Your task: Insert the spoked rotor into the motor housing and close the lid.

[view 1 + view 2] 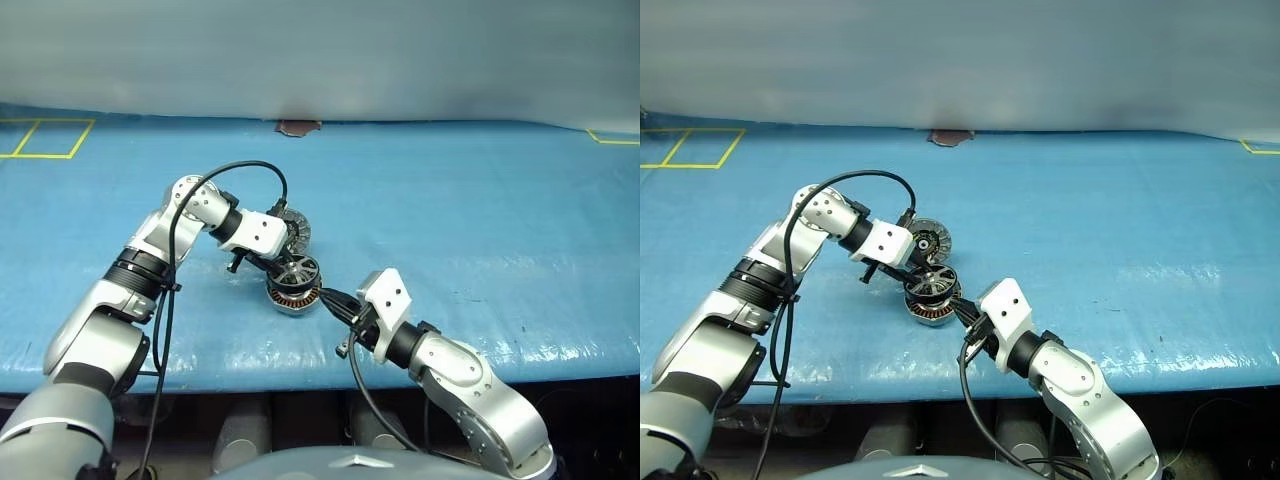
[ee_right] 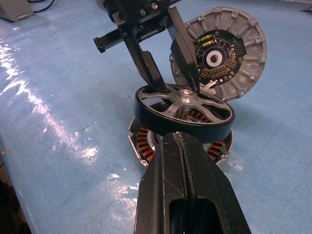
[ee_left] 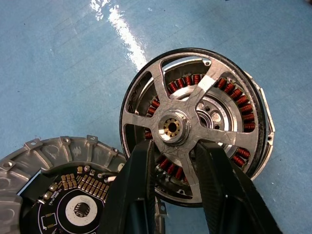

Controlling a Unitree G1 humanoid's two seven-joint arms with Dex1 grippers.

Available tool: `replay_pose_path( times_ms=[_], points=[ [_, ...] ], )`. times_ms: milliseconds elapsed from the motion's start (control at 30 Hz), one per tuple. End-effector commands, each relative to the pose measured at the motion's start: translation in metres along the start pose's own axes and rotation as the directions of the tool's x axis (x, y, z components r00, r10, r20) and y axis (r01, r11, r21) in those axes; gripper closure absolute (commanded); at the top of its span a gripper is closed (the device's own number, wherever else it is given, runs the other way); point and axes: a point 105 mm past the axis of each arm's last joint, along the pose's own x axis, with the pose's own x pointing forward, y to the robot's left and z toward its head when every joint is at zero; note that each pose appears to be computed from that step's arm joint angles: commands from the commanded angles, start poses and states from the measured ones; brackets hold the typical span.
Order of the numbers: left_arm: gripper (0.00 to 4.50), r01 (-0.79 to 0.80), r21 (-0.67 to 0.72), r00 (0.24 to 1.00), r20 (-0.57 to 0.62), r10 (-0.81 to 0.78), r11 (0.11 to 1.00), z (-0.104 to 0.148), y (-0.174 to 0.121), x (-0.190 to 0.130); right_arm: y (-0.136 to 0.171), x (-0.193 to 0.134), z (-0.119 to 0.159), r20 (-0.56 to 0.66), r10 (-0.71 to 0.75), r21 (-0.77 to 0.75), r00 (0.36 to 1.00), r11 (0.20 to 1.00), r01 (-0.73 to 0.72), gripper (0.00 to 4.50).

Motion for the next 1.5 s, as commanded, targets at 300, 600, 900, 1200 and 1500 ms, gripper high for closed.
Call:
replay_pose_path(
  times_ms=[300,600,900,1200,1500],
  points=[
    [3.37,-0.037,0.03,0.999,0.014,0.037,0.999,0.005,0.006,-0.001,0.001,-0.001,0.0,0.002,0.002,0.016,1.0,1.0,-0.003,4.5],
    [3.37,-0.043,0.03,0.999,0.014,0.043,0.999,0.005,0.007,-0.002,0.0,0.0,-0.015,-0.048,0.005,0.062,0.999,0.998,-0.003,4.5],
    [3.37,-0.043,0.031,0.999,0.015,0.043,0.999,0.005,0.006,-0.001,0.0,0.0,-0.026,-0.053,0.019,0.111,0.998,0.994,-0.013,4.5],
    [3.37,-0.034,0.026,0.999,0.015,0.034,0.999,0.006,0.006,0.0,0.0,0.0,-0.028,-0.028,0.028,0.134,0.999,0.991,-0.024,4.5],
    [1.92,-0.041,0.025,0.999,0.008,0.041,0.999,0.005,0.006,-0.003,-0.001,0.001,-0.028,-0.025,0.02,0.123,0.999,0.992,-0.017,4.5]
  ],
)
